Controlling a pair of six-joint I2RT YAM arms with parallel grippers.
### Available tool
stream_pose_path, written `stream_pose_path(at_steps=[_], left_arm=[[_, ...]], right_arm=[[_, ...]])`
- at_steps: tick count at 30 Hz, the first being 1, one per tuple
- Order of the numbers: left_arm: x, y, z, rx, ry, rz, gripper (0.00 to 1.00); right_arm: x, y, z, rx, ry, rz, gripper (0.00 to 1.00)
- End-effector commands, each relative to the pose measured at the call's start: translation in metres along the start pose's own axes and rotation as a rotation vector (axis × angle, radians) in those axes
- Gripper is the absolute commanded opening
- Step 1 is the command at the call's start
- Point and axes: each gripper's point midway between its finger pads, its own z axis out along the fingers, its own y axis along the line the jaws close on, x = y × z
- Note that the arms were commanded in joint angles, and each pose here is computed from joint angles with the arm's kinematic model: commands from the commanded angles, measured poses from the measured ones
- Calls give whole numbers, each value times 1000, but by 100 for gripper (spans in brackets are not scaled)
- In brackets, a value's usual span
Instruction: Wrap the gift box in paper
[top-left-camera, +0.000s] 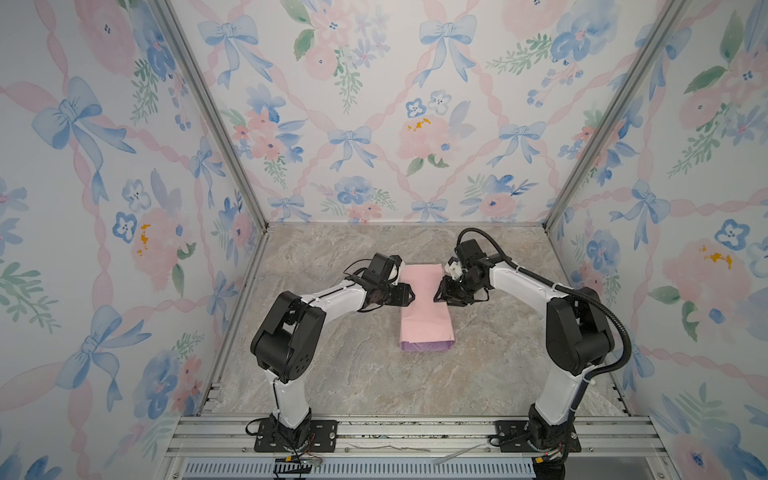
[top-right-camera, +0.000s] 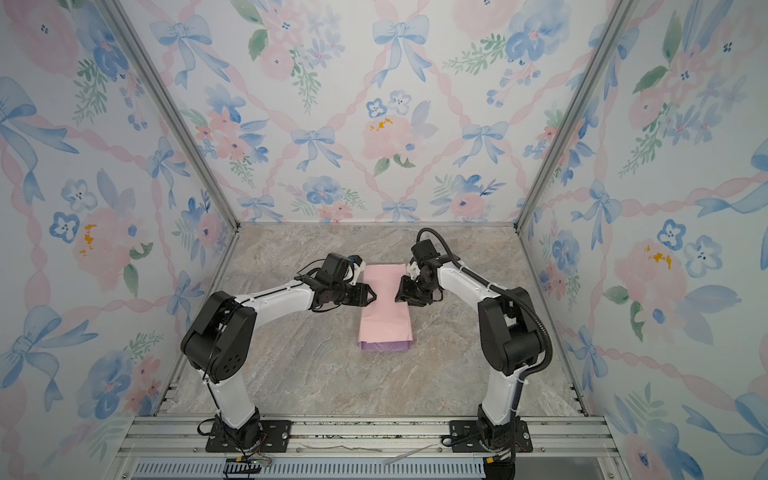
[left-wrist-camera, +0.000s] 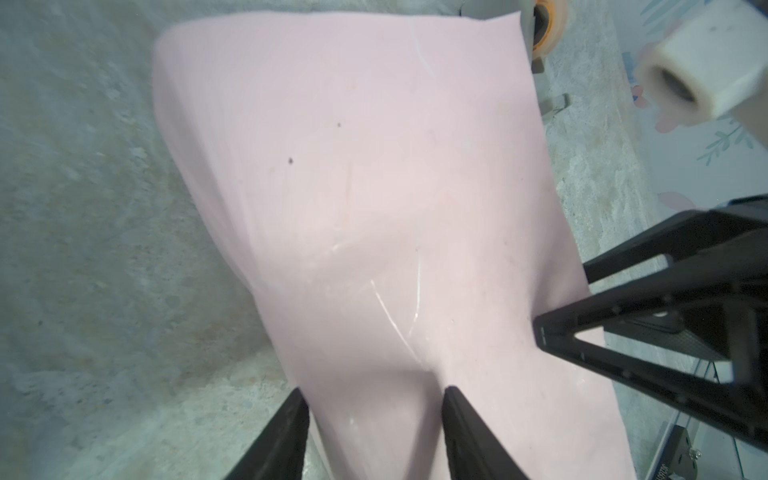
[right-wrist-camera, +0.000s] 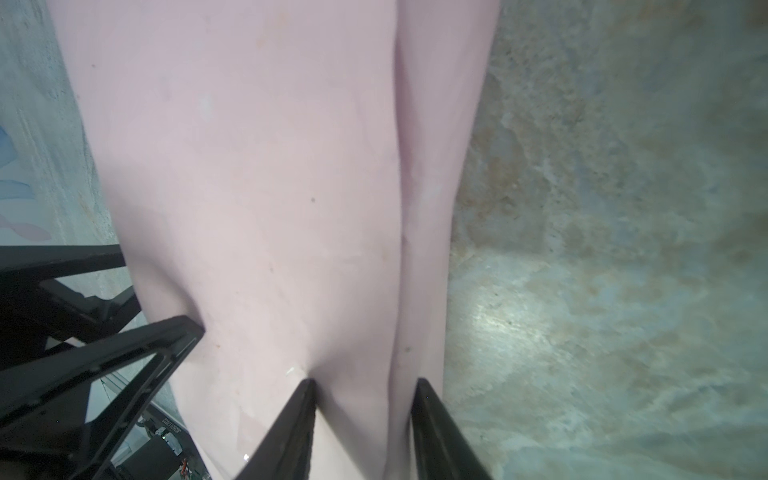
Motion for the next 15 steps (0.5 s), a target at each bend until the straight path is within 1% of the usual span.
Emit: stream_pose_path(at_steps=[1, 5, 10, 13, 15], left_arm=[[1, 17, 5, -51, 20, 18, 54], [-16, 12, -10, -49, -32, 29, 54], [-37, -10, -47, -28, -132, 55, 55], [-40, -32, -61, 14, -160, 86, 49], [-36, -49, -59, 51, -149, 112, 45]], right_arm=[[4, 4, 7, 14, -21, 27, 40], [1, 4, 5, 21, -32, 30, 39], [2, -1, 3, 39, -25, 25, 39], [2, -3, 1, 37, -24, 23, 39], [1, -3, 1, 34, -24, 21, 39]])
